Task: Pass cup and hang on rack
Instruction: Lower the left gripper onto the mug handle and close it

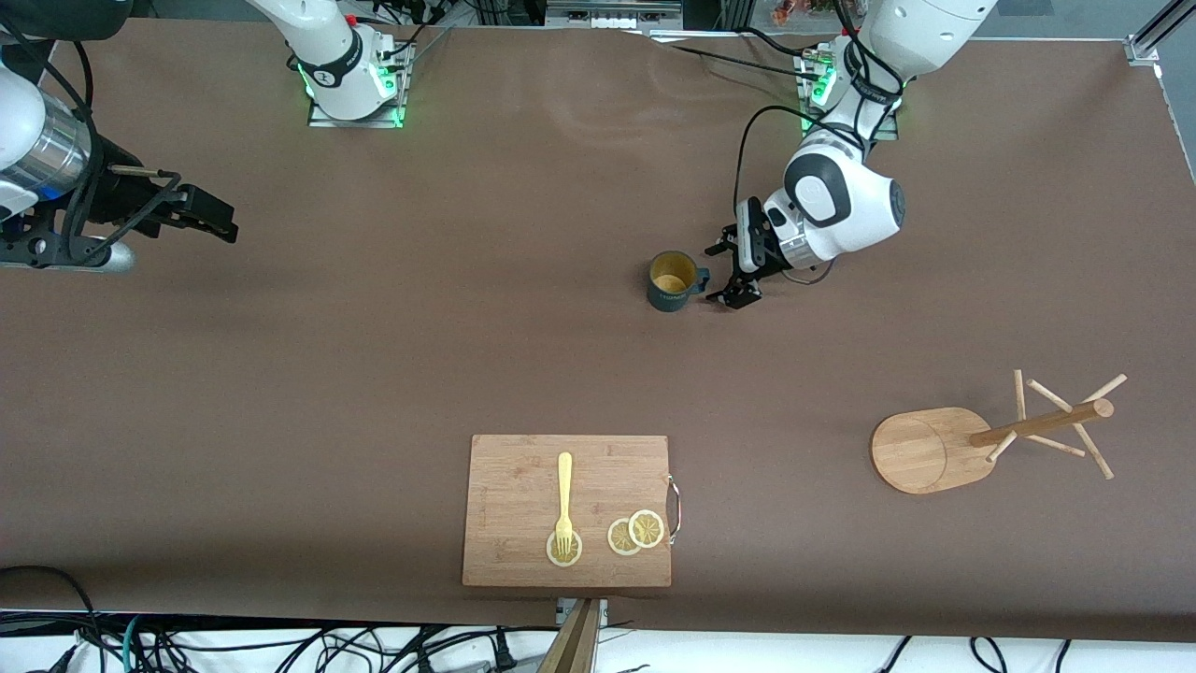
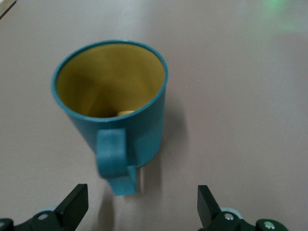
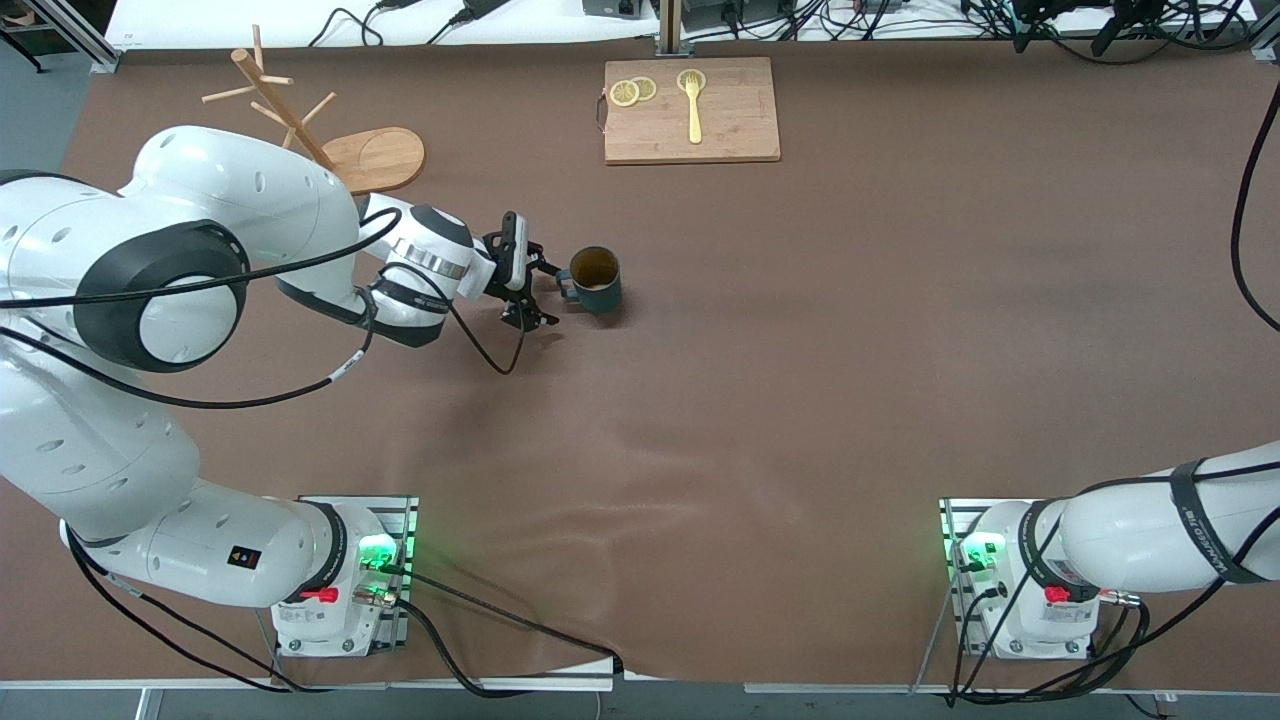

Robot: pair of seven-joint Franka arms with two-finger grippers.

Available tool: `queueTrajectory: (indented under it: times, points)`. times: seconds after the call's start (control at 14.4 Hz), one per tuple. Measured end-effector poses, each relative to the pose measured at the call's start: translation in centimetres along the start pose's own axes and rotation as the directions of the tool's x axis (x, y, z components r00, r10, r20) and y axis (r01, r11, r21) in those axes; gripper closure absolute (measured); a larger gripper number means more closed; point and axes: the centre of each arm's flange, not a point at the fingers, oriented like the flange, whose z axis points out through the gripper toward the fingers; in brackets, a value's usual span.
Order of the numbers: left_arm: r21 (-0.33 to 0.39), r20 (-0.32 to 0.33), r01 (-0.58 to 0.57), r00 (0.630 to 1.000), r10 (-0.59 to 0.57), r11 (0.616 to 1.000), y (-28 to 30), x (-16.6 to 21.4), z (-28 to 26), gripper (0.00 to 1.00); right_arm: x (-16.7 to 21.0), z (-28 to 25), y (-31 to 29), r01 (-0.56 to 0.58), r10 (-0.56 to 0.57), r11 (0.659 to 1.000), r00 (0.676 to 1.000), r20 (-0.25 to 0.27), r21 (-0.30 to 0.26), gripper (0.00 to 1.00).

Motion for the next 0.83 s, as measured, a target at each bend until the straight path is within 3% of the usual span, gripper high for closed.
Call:
queueTrajectory:
  times: [0.83]
  points:
    - [0.025, -0.025, 0.138, 0.99, -0.138, 0.99, 2.0, -0.5, 2.2, 0.0, 0.2, -0.7, 0.6, 0.087, -0.088, 0.996, 0.996, -0.021, -0.035, 0.0]
